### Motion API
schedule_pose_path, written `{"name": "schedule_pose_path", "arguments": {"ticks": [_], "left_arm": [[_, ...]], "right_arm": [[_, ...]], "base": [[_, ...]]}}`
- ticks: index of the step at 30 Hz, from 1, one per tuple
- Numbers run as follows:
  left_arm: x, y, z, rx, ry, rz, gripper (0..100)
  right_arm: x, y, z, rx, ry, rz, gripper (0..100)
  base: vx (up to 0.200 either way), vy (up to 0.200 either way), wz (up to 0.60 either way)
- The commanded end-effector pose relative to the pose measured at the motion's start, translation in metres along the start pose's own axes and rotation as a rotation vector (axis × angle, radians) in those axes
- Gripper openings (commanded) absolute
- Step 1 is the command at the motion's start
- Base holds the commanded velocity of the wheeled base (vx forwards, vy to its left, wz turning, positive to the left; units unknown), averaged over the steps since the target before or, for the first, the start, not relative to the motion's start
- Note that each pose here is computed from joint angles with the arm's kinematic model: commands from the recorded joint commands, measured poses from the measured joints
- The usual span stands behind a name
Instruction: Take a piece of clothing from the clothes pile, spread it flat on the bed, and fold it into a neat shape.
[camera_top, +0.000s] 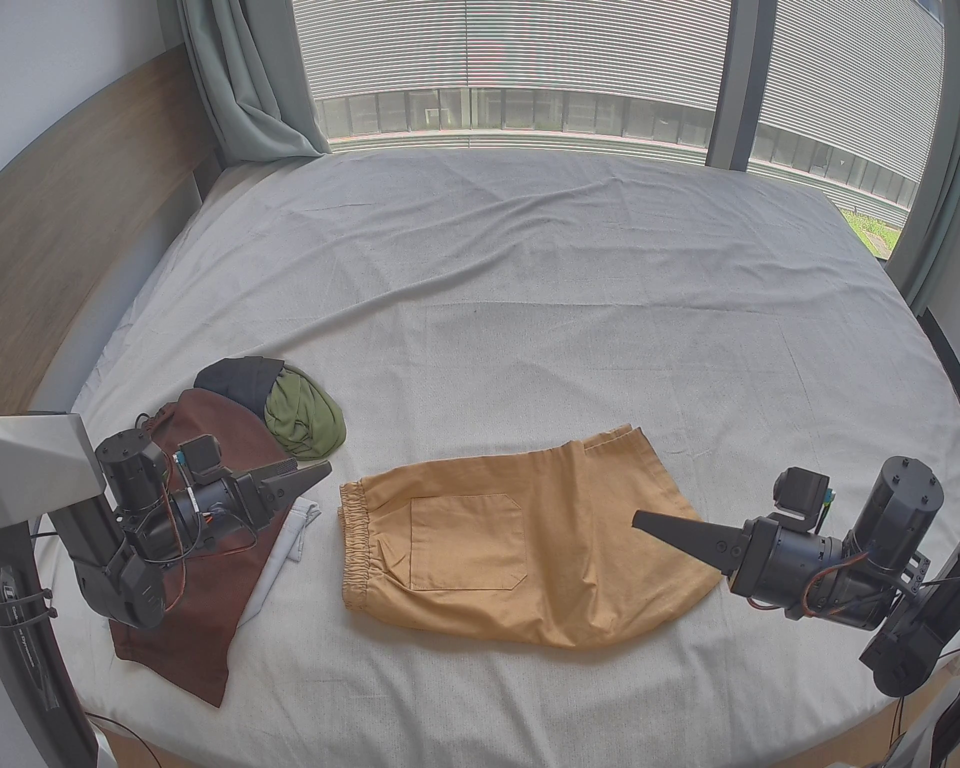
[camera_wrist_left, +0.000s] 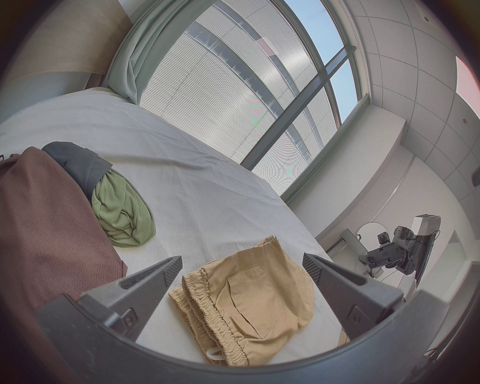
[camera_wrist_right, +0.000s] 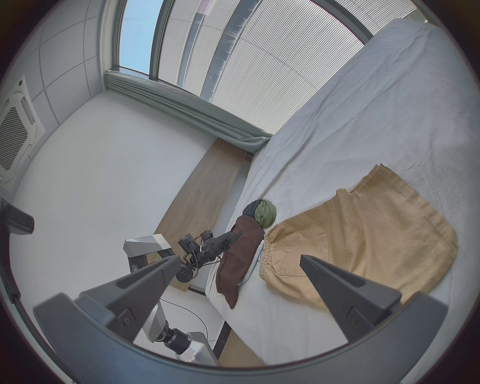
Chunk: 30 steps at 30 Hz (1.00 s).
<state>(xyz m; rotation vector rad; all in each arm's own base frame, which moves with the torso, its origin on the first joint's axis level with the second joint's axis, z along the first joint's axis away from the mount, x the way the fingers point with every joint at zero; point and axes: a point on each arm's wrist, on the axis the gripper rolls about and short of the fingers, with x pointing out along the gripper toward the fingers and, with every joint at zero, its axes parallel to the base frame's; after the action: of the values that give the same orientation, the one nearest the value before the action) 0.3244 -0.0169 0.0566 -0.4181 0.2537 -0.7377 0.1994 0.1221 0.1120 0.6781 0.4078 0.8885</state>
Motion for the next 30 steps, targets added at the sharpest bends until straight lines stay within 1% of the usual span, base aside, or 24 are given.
{"name": "schedule_pose_path", "arguments": {"ticks": [1,4,9,13,22,30], "left_arm": [[0.0,-0.002,-0.003,-0.011,0.01,-0.003,100],[-0.002,-0.002,-0.007,-0.03,0.021,0.005,100],[-0.004,-0.008,-0.016,-0.102,0.054,0.006,100],[-0.005,-0.008,-0.023,-0.138,0.075,0.013,100],[-0.009,-0.009,-0.037,-0.183,0.119,0.029,100],[-0.006,-0.002,-0.052,-0.217,0.159,0.052,100]], "right_arm": [[-0.005,0.001,0.005,-0.009,-0.028,0.0,100],[-0.006,-0.001,0.007,-0.01,-0.035,-0.009,100],[-0.006,-0.002,0.007,-0.008,-0.035,-0.013,100],[-0.005,-0.003,0.006,-0.005,-0.029,-0.017,100],[-0.005,-0.004,0.003,0.0,-0.018,-0.023,100],[-0.004,-0.007,0.001,0.007,-0.009,-0.033,100]], "base": [[0.0,0.0,0.0],[0.0,0.0,0.0],[0.0,0.0,0.0],[0.0,0.0,0.0],[0.0,0.0,0.0],[0.0,0.0,0.0]]}}
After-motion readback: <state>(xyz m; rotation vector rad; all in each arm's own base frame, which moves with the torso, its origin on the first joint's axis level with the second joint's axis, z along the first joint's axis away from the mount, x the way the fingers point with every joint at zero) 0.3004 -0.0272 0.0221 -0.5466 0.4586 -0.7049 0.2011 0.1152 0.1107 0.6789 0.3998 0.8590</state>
